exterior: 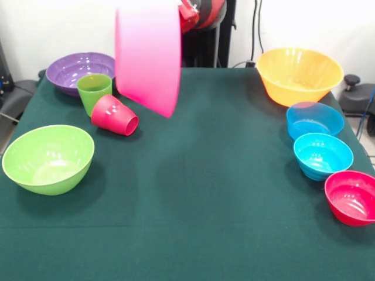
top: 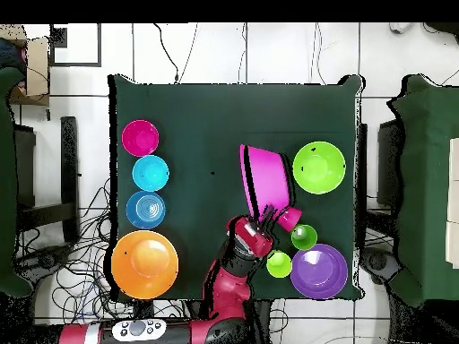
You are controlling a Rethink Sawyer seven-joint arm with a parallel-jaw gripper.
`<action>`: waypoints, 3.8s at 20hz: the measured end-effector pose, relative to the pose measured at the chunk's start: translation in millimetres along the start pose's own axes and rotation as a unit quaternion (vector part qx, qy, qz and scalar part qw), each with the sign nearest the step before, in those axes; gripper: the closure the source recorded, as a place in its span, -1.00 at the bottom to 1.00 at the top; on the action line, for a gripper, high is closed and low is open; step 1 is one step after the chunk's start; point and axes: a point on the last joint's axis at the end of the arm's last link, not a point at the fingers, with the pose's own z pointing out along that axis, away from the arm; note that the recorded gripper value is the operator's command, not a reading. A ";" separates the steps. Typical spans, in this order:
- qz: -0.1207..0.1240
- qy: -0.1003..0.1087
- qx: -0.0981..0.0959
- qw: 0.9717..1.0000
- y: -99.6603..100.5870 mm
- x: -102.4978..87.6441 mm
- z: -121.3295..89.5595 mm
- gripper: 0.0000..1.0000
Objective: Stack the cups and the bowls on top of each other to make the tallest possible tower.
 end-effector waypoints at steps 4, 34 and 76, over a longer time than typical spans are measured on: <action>-0.036 0.008 -0.055 0.998 5.9 -0.2 -4.7 1.00; -0.116 -0.063 -0.086 0.987 7.8 -20.8 1.8 1.00; -0.246 -0.195 0.034 0.949 -44.4 -10.1 27.0 1.00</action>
